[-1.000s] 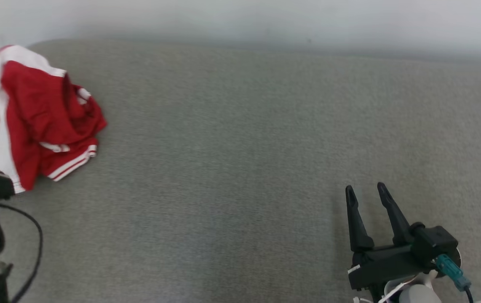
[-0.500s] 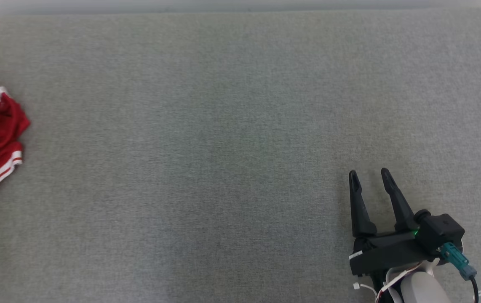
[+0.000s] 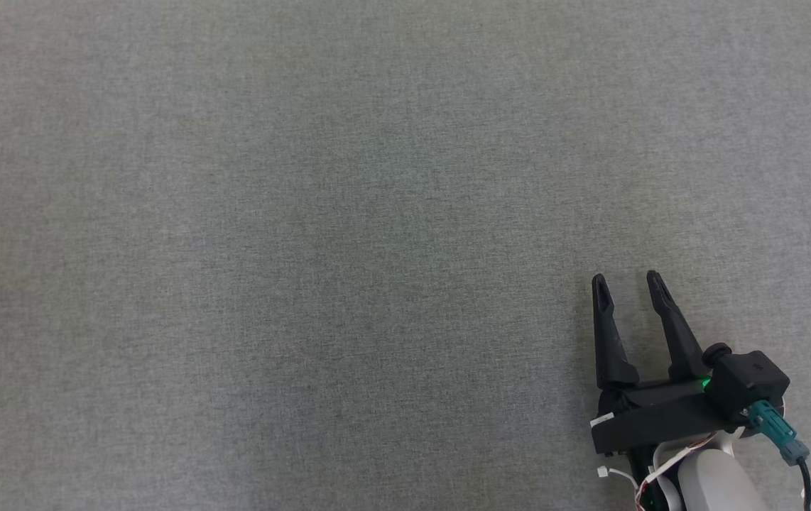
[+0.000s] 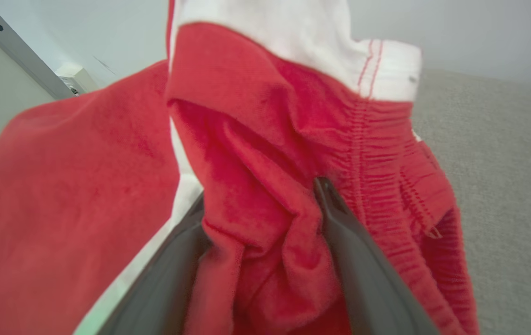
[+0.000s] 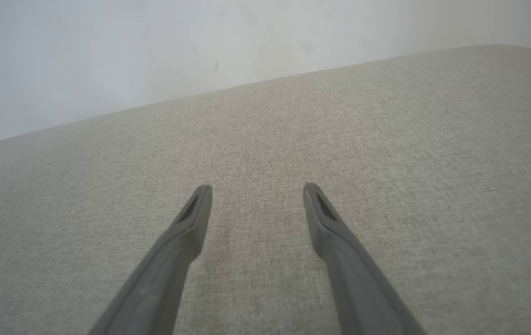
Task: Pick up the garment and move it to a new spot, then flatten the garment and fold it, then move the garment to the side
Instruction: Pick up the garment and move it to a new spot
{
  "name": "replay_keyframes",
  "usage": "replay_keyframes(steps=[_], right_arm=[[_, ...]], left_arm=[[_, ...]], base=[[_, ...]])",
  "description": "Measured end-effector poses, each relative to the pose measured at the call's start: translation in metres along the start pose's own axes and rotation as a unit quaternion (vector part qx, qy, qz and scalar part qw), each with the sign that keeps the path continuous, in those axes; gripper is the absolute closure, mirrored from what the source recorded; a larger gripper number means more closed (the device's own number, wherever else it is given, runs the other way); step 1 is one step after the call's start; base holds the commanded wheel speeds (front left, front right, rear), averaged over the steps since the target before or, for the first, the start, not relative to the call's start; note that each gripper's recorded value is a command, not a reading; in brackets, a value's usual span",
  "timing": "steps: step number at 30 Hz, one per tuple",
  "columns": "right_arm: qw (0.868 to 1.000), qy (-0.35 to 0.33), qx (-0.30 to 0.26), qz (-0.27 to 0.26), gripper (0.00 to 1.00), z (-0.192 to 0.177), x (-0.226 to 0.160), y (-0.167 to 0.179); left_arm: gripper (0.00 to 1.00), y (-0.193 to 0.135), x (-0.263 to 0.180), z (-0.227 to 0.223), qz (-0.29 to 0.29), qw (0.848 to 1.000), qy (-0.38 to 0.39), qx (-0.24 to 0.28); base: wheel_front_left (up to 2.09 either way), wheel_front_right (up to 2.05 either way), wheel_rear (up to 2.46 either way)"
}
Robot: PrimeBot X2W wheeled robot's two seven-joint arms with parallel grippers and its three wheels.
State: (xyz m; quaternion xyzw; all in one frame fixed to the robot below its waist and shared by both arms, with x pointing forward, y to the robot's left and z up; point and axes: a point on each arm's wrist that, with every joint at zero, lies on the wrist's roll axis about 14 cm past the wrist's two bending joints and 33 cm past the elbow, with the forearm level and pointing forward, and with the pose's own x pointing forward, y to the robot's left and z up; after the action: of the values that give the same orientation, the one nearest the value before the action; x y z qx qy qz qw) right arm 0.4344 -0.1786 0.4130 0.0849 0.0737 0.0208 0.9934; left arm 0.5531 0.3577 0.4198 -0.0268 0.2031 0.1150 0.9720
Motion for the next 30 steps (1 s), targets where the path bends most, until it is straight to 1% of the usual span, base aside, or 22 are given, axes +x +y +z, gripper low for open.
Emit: replay_keyframes(steps=[1, 2, 3, 9, 14, 18, 25, 30], right_arm=[[1.0, 0.0, 0.0, -0.001, 0.0, 0.0, -0.001, -0.001], [1.0, -0.001, -0.001, -0.003, 0.0, 0.001, -0.001, -0.002], [1.0, -0.002, -0.001, -0.003, 0.0, 0.002, -0.002, -0.002], [1.0, -0.011, -0.002, -0.006, 0.0, 0.01, -0.004, -0.004], [1.0, -0.018, -0.002, -0.002, 0.0, 0.015, -0.009, 0.0], [1.0, -0.02, 0.0, 0.005, 0.0, 0.017, -0.013, 0.006], [0.999, -0.027, 0.003, 0.016, 0.0, 0.024, -0.021, 0.015], [0.999, -0.035, 0.009, 0.02, 0.0, 0.03, -0.028, 0.019]], left_arm=[[0.0, -0.001, 0.001, -0.001, 0.0, 1.0, 0.003, 0.007], [0.57, 0.0, 0.001, -0.003, 0.0, 1.0, 0.008, 0.011], [1.0, 0.0, 0.0, -0.004, 0.001, 1.0, 0.011, 0.013], [1.0, 0.003, -0.007, 0.0, 0.004, 1.0, 0.002, 0.021], [1.0, 0.004, -0.018, 0.039, 0.003, 0.997, -0.071, 0.016], [1.0, 0.002, -0.032, 0.082, -0.005, 0.989, -0.149, 0.015], [1.0, -0.006, -0.068, 0.158, -0.026, 0.963, -0.265, 0.034], [1.0, -0.022, -0.1, 0.209, -0.052, 0.937, -0.343, 0.044]], base=[[0.0, 0.0, 0.0], [0.0, 0.0, 0.0], [0.0, 0.0, 0.0], [0.0, 0.0, 0.0], [0.0, 0.0, 0.0], [0.0, 0.0, 0.0], [0.0, 0.0, 0.0], [0.0, 0.0, 0.0]])
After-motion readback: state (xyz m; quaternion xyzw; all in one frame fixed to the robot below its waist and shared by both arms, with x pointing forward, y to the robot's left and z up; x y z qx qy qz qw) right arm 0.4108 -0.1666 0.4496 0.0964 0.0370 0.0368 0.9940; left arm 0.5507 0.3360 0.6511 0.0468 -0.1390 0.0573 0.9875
